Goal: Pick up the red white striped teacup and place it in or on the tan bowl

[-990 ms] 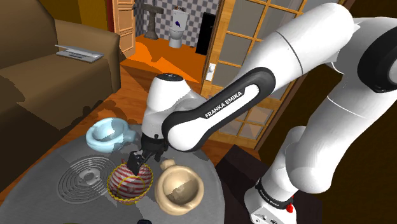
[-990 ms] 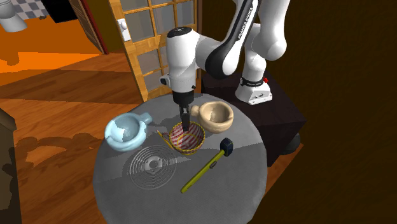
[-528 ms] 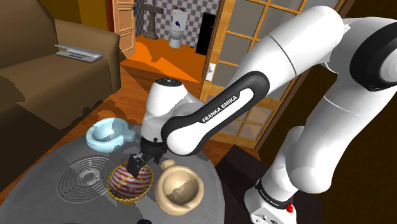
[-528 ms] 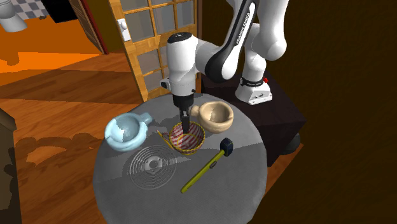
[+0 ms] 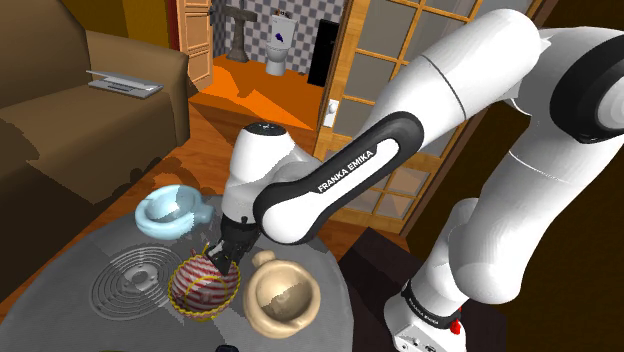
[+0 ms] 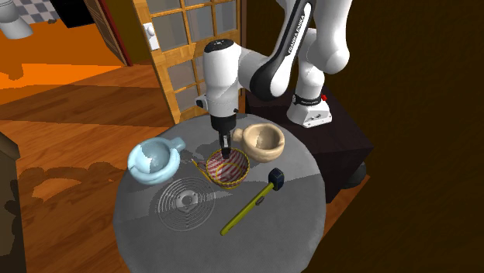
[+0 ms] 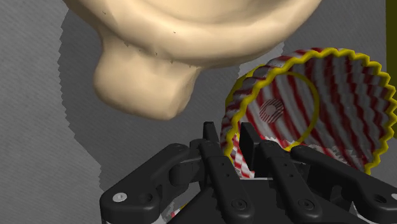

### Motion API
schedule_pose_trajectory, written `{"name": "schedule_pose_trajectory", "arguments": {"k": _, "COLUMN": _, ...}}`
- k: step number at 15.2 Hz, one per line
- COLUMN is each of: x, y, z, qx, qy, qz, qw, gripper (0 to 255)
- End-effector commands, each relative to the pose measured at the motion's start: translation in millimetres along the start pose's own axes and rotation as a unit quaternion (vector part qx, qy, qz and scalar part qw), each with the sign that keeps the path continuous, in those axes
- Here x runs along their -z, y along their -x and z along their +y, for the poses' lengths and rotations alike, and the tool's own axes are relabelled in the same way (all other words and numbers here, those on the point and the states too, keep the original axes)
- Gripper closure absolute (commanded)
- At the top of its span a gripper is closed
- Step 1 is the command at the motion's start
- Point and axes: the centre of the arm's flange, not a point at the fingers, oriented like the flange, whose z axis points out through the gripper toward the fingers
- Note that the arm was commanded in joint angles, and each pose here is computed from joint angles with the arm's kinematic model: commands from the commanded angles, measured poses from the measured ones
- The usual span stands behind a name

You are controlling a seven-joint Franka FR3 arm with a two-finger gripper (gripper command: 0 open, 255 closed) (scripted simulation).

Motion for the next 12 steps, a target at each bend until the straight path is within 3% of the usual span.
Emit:
{"name": "schedule_pose_trajectory", "arguments": {"k": 1, "x": 0, "y": 0, "z": 0, "qx": 0.0, "qy": 0.0, "qz": 0.0, "qw": 1.0, "gripper": 255}}
{"name": "schedule_pose_trajectory", "arguments": {"k": 4, "x": 0, "y": 0, "z": 0, "qx": 0.0, "qy": 0.0, "qz": 0.0, "qw": 1.0, "gripper": 255}}
{"name": "schedule_pose_trajectory", "arguments": {"k": 12, "x": 41, "y": -1, "z": -6, "qx": 0.0, "qy": 0.0, "qz": 0.0, "qw": 1.0, "gripper": 255}}
